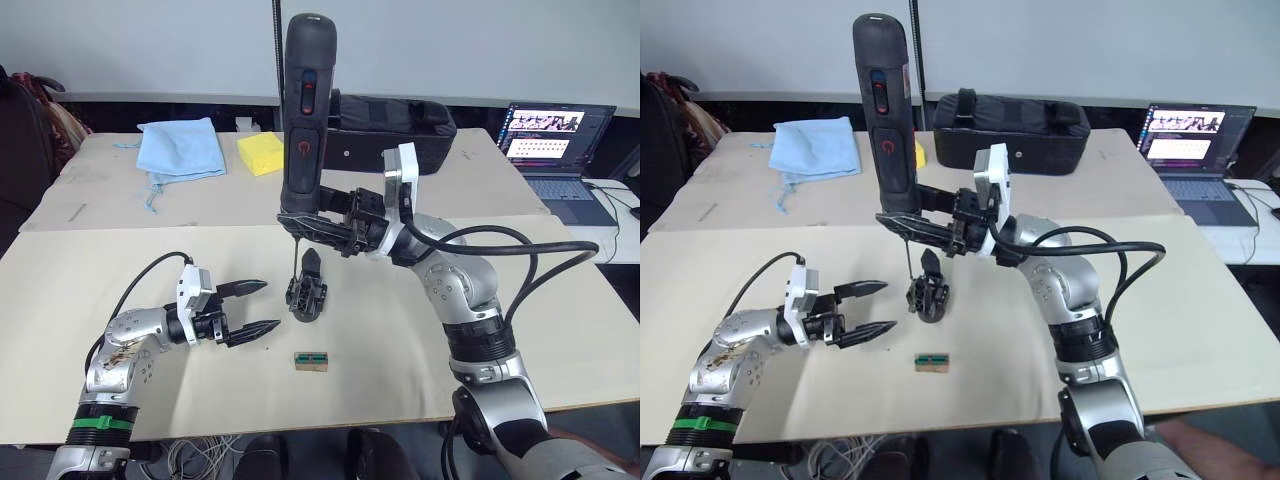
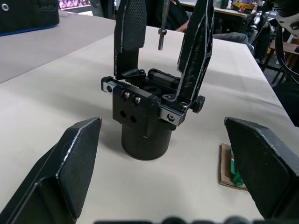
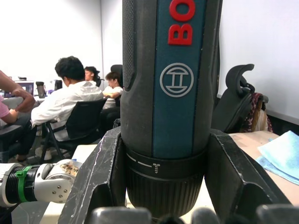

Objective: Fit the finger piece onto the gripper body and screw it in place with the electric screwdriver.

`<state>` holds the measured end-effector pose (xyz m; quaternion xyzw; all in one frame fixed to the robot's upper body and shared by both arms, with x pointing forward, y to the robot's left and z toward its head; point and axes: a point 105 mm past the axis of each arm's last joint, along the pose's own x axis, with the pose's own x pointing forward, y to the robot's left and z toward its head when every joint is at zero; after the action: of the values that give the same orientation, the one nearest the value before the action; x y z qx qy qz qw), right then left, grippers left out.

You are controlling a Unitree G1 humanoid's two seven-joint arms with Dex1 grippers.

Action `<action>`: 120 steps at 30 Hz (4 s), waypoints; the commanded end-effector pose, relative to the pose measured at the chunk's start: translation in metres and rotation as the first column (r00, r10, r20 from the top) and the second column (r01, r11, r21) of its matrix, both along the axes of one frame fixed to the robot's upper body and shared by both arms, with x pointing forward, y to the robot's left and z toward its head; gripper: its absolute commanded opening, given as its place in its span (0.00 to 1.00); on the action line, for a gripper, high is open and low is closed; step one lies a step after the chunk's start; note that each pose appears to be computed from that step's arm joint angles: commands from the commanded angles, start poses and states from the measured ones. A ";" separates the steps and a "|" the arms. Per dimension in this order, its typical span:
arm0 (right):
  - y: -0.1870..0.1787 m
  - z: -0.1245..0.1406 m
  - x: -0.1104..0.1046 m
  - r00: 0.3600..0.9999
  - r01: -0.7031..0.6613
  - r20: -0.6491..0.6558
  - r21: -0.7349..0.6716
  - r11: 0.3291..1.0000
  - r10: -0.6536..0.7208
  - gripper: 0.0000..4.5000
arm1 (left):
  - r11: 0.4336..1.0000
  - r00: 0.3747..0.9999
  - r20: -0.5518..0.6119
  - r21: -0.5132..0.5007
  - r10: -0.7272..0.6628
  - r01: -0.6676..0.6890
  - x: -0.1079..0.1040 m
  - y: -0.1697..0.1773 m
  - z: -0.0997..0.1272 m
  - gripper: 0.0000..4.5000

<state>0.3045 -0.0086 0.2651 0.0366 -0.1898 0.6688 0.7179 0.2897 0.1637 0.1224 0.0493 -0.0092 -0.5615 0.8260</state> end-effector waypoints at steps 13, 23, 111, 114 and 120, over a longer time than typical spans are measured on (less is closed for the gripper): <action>0.007 0.000 -0.011 0.998 -0.029 0.064 0.005 1.000 0.029 0.43 | 1.000 0.999 0.029 0.008 -0.022 0.022 -0.001 -0.006 0.001 1.00; 0.008 -0.002 -0.008 0.998 -0.031 0.063 0.005 1.000 0.031 0.43 | 1.000 0.999 0.033 0.018 -0.024 0.023 -0.001 -0.005 -0.003 1.00; 0.007 -0.022 -0.005 0.999 -0.001 0.049 -0.021 1.000 0.002 0.43 | 0.998 1.000 0.019 0.066 0.004 -0.005 0.007 -0.021 -0.024 1.00; 0.007 -0.022 -0.005 0.999 -0.002 0.050 -0.023 1.000 0.003 0.43 | 0.997 1.000 0.017 0.077 0.004 -0.006 0.011 -0.025 -0.027 1.00; 0.008 -0.023 -0.005 0.999 -0.001 0.053 -0.027 1.000 0.002 0.43 | 0.995 1.000 0.009 0.099 0.005 -0.006 0.023 -0.037 -0.032 1.00</action>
<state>0.3046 0.0001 0.2309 0.0169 -0.1668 0.6730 0.7204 0.3104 0.1297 0.0850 0.0791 0.0288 -0.5581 0.8255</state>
